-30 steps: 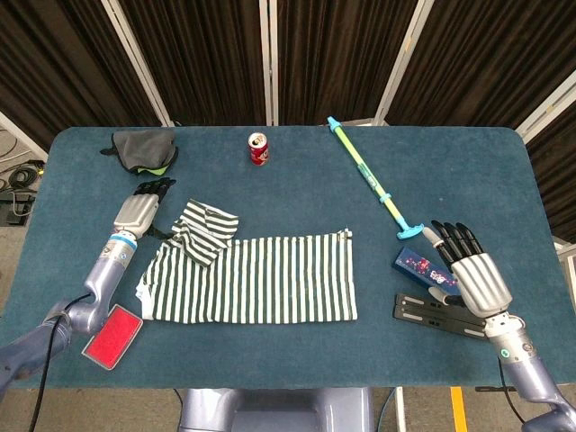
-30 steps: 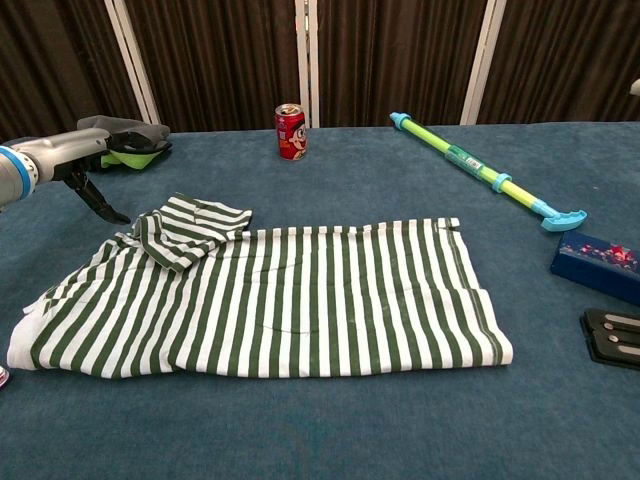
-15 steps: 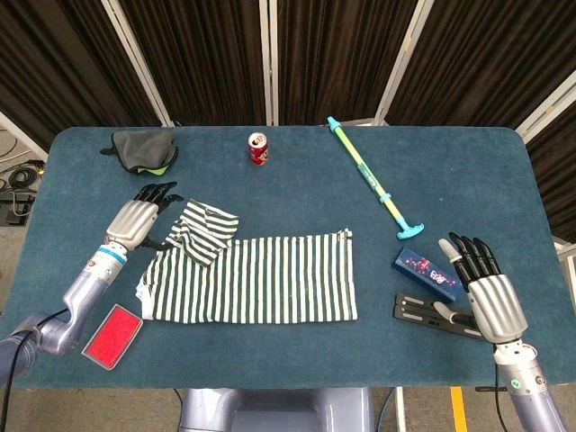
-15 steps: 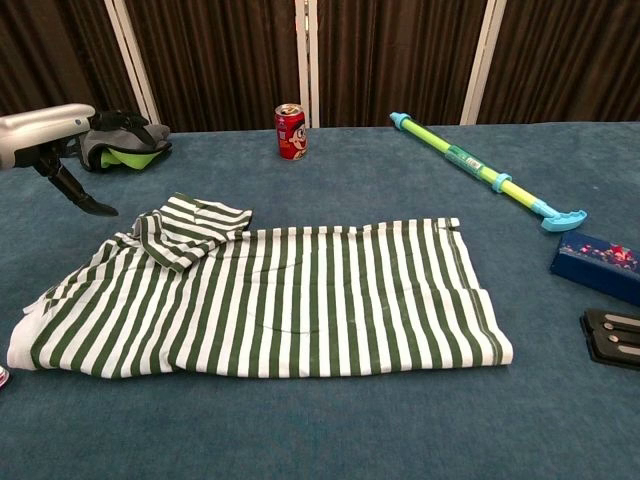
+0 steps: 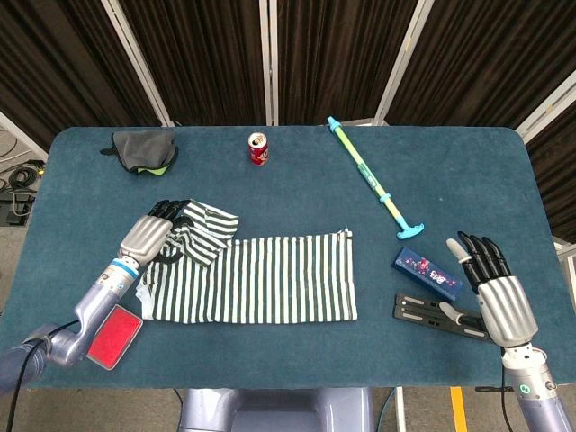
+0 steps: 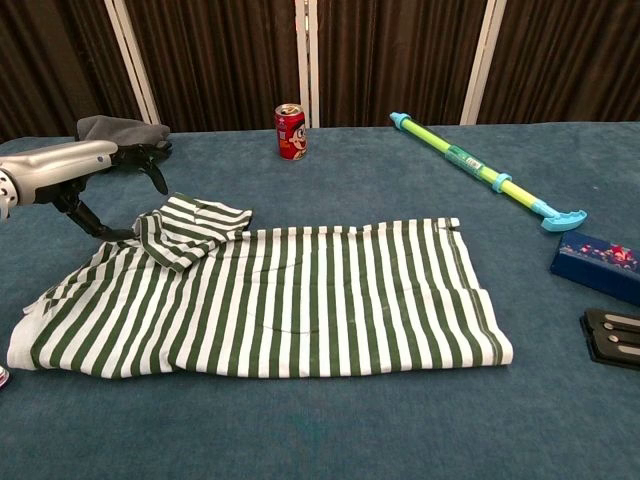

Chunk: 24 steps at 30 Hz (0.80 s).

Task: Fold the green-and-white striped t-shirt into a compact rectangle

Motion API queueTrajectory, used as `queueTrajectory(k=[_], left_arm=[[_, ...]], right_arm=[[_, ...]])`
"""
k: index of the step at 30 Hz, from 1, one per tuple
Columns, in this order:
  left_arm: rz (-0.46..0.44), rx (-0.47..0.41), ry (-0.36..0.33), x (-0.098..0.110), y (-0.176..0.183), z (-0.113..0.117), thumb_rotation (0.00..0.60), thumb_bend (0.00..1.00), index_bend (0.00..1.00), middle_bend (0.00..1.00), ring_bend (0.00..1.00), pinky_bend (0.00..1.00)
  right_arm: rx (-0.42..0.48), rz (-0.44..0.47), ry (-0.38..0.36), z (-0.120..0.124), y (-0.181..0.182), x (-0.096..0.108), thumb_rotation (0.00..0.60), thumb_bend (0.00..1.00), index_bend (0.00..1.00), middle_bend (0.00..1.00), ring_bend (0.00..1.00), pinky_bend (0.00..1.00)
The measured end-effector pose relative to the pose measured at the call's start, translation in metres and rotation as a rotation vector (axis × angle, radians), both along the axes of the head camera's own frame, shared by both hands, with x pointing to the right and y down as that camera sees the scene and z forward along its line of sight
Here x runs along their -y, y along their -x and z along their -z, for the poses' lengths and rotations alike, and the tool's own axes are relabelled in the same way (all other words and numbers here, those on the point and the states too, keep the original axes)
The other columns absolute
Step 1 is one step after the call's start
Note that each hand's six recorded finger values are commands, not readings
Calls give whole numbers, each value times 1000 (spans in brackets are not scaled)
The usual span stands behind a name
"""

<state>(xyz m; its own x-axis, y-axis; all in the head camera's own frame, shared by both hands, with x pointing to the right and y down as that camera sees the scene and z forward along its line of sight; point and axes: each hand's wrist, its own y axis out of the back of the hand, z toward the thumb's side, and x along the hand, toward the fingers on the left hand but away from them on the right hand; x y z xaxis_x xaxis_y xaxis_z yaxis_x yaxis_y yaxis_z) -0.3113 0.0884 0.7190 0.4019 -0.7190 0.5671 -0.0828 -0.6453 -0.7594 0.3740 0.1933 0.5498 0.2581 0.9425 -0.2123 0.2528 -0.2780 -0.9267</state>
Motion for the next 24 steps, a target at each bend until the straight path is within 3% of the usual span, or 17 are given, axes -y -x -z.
queueTrajectory(k=[10,24], left_arm=[[-60,-25,-4,-22,-16,-13,600,293,449,0,0,0],[-85,-27,-8,-33,-36,-31,600,290,481,0,0,0]], right_arm=[[15,-4,3,1,-2,1,600,0,130,0,0,0],[35,-5,0,2,-2,1,600,0,134,0,0,0]])
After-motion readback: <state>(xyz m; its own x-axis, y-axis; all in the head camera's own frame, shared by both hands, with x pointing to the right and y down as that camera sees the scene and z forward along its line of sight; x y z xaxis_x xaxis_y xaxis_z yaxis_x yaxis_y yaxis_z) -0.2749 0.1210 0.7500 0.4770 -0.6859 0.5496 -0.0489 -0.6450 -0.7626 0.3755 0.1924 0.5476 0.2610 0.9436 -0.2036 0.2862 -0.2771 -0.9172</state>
